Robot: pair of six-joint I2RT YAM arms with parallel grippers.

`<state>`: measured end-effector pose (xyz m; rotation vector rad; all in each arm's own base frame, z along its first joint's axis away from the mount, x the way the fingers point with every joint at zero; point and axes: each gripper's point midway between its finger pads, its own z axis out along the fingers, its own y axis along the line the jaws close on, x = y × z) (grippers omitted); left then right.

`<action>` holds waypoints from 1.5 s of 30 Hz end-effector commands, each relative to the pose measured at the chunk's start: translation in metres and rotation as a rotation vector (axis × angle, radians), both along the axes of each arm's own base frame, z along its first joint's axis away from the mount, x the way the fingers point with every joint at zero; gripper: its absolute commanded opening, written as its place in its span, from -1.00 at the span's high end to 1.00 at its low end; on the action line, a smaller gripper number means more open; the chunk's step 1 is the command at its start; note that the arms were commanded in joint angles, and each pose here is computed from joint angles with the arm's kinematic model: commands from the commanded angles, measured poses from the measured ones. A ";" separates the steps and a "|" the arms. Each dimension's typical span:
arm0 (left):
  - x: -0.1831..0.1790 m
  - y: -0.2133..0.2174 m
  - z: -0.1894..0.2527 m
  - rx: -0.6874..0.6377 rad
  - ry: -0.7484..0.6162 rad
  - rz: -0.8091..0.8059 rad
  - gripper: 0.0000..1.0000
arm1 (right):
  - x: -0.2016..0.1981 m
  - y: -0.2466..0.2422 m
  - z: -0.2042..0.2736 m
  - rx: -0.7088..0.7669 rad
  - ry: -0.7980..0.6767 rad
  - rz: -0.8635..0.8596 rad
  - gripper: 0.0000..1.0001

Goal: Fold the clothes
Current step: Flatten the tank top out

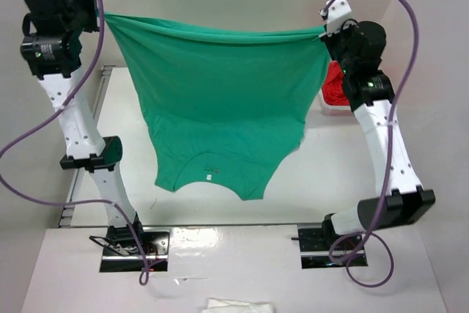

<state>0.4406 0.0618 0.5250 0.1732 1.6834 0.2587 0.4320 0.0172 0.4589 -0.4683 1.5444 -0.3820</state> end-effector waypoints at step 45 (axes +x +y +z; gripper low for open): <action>0.248 0.037 -0.299 0.007 0.238 0.027 -0.84 | 0.295 0.036 -0.268 -0.011 0.210 -0.139 -0.37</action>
